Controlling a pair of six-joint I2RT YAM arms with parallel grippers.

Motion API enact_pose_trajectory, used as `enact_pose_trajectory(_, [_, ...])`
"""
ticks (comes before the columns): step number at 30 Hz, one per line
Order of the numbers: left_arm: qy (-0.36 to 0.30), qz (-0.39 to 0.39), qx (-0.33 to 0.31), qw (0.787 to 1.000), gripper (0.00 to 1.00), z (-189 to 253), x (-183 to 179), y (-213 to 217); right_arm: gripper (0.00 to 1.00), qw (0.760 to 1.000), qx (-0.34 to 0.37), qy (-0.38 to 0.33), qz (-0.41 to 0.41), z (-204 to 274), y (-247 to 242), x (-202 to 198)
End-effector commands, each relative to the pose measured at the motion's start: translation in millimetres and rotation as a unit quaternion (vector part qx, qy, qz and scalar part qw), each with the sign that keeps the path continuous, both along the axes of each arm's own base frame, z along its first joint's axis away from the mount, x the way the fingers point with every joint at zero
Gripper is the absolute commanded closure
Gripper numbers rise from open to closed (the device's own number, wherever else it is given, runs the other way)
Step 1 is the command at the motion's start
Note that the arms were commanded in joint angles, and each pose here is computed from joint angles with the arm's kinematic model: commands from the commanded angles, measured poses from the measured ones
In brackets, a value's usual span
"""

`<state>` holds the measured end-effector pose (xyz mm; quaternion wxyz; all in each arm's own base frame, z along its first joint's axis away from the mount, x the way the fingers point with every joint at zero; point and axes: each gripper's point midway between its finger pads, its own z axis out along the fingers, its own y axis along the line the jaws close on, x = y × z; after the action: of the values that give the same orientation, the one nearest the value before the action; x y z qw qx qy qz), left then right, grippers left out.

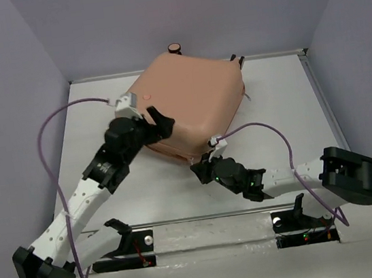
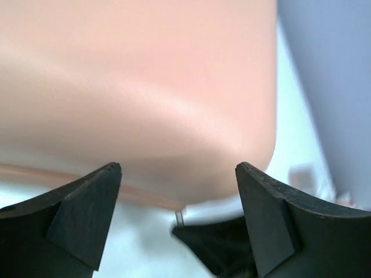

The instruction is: Pack the luggage

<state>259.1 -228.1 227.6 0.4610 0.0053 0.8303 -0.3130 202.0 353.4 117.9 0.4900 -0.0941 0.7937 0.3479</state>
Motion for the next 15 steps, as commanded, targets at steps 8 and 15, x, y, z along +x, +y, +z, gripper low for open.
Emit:
enact_pose_trajectory(8, [-0.081, 0.188, 0.014, 0.979, 0.01, 103.8, 168.3, 150.5, 0.93, 0.992, 0.021, 0.036, 0.116, 6.9, 1.6, -61.0])
enact_pose_trajectory(15, [-0.011, 0.122, 0.025, 0.992, 0.01, 50.3, 261.5, 167.6, 0.93, 0.988, -0.019, 0.039, 0.148, 11.5, -9.8, -73.2])
